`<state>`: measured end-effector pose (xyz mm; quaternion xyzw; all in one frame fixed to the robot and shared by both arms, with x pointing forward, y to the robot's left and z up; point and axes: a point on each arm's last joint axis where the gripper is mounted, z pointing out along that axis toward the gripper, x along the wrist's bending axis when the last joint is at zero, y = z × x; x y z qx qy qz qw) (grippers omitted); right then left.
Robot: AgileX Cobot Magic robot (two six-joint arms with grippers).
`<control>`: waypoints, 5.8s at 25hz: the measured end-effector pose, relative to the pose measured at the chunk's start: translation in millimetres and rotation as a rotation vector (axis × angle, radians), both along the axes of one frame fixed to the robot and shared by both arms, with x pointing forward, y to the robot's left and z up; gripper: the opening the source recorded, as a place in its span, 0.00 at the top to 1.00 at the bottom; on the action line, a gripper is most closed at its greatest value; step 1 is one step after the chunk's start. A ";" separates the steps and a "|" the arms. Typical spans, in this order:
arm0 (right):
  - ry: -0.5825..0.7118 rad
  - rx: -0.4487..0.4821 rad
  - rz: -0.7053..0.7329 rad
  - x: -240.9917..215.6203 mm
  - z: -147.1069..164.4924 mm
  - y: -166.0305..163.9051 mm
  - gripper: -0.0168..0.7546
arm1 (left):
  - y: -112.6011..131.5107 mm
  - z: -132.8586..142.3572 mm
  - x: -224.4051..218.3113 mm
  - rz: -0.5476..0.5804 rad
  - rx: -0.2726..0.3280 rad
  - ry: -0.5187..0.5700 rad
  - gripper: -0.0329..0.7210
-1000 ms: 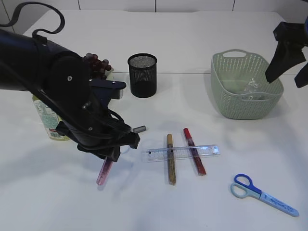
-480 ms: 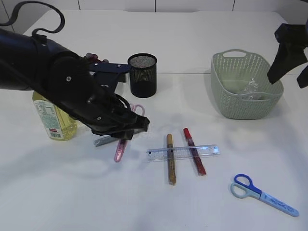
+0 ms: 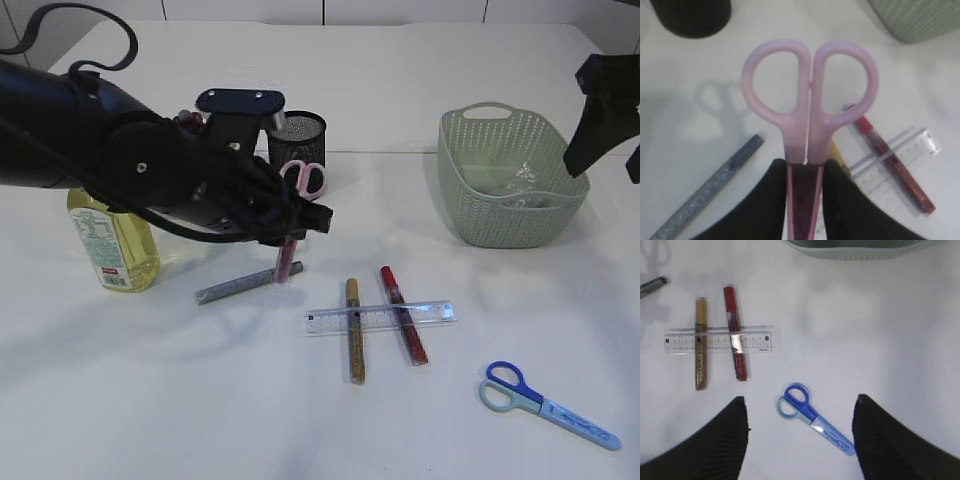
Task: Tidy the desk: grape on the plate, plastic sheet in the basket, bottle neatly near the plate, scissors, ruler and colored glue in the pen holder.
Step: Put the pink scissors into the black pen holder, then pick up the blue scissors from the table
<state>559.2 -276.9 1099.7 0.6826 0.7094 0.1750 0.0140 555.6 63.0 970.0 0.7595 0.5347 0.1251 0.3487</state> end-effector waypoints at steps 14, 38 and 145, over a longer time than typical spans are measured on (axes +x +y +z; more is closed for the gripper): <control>-0.001 -0.009 0.004 0.0 -0.2 -0.7 0.32 | -8.6 40.4 25.4 -0.062 -0.275 -0.395 0.74; -0.002 -0.015 0.008 0.0 -0.3 -1.1 0.32 | 8.9 53.1 114.8 -0.012 -0.315 -0.720 0.74; -0.004 -0.059 0.024 -0.1 -1.1 -4.5 0.32 | 52.0 129.5 55.3 0.135 0.148 0.211 0.56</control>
